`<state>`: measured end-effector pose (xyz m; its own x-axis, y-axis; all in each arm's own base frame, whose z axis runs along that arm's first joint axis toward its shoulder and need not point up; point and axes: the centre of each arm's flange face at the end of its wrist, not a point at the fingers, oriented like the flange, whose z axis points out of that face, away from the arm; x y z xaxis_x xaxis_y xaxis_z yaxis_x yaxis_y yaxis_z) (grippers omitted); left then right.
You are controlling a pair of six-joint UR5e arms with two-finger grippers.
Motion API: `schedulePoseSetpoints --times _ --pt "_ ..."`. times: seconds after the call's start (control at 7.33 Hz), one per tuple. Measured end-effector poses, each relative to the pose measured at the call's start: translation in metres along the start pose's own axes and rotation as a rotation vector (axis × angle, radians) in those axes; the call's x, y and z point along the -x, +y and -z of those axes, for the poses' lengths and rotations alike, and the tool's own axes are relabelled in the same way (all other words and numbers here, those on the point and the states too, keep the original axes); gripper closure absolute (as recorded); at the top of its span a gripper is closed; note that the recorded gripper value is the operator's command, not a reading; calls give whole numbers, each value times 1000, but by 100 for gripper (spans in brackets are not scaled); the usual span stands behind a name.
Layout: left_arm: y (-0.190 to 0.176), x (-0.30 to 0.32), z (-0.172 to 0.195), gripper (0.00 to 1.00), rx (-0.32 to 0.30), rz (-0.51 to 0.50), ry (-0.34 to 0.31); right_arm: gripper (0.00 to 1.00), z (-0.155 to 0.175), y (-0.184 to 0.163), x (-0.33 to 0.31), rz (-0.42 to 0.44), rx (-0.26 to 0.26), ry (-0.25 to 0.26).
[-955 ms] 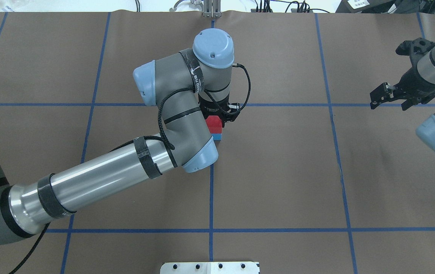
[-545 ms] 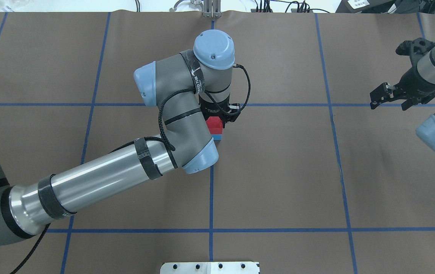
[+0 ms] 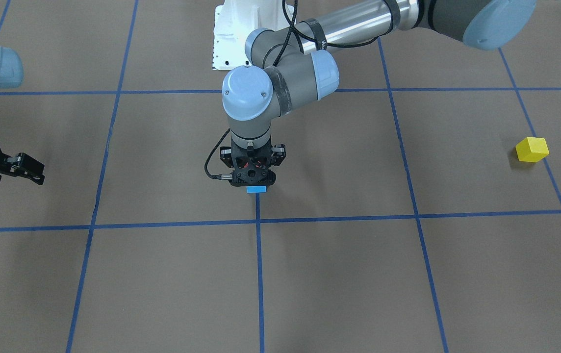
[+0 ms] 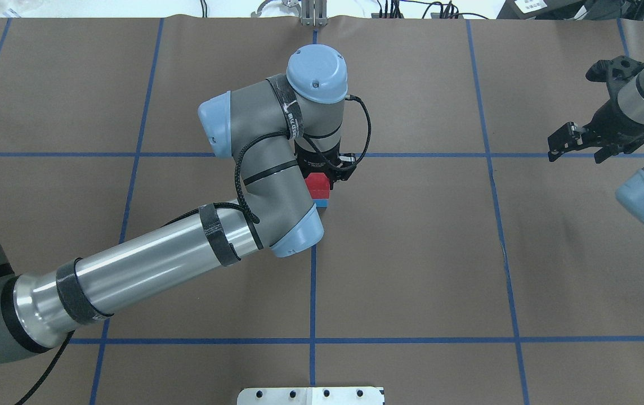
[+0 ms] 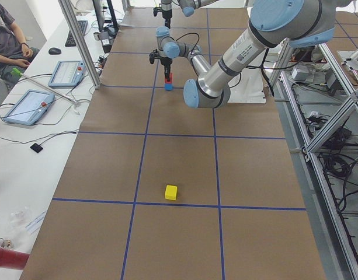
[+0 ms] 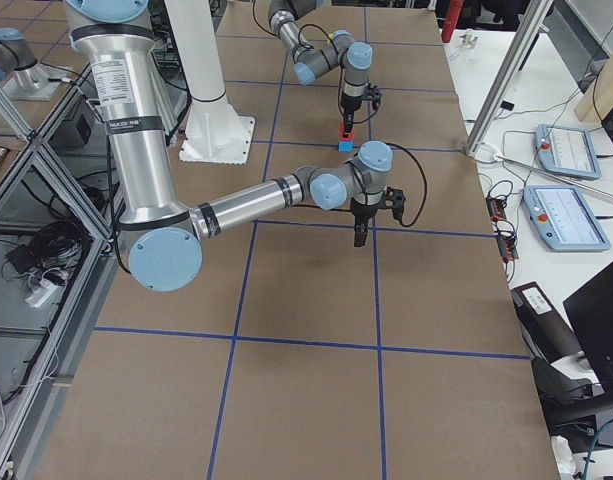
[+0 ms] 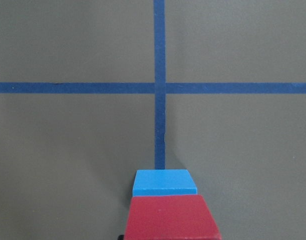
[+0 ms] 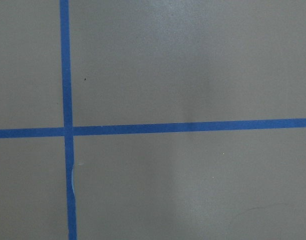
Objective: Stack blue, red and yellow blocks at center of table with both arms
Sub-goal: 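Lower the red cube onto the blue cube with the left gripper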
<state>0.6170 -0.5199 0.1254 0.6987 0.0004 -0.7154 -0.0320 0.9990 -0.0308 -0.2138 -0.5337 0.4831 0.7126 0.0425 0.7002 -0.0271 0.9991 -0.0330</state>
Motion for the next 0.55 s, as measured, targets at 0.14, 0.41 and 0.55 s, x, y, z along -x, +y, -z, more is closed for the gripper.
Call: schedulePoseSetpoints --times 0.14,0.41,0.55 --pt "-1 1 0 63 -5 -1 -2 0 0 0 0 0 0 0" --pt "-1 1 0 56 -12 -2 -6 0 0 0 0 0 0 0" --pt "-1 1 0 55 -13 -3 -6 0 0 0 0 -1 1 1"
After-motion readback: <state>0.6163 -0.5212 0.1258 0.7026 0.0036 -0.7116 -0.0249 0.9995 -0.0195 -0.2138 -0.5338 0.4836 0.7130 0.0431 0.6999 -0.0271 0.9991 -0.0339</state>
